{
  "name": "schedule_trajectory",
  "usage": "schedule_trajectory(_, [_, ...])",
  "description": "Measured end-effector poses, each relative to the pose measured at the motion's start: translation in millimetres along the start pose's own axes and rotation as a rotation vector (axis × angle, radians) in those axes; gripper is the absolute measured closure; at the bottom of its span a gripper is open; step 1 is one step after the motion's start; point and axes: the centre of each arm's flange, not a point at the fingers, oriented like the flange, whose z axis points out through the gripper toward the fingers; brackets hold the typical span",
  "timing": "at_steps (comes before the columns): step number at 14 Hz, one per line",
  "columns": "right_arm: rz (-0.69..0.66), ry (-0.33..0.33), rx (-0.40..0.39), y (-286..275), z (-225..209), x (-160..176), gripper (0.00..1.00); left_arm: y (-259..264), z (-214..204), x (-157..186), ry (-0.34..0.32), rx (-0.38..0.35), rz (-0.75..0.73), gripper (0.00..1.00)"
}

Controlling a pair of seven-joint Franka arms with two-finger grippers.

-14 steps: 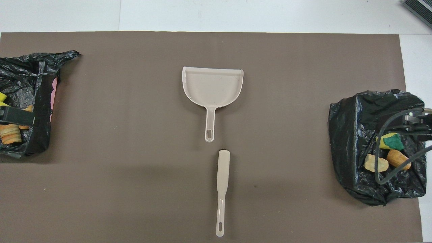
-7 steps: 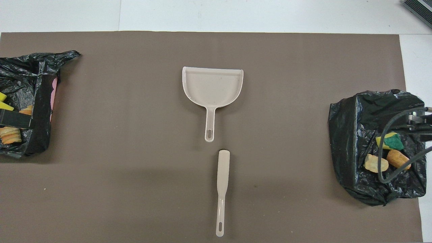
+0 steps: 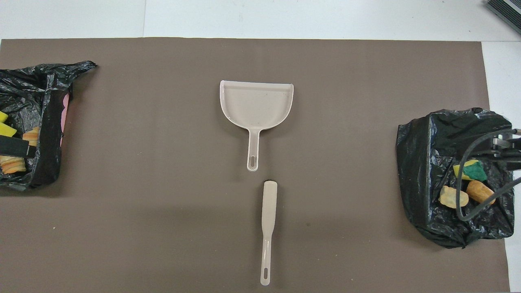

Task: Sweep and dump trash in bin

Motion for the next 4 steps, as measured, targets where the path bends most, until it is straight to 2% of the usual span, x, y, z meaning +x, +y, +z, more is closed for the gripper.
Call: schedule_trajectory(4, [-0.005,-0.007,0.009,-1.5,-3.7,-4.7,0.0,9.6,1.0,0.6,-0.008,0.0,0.018,0.0])
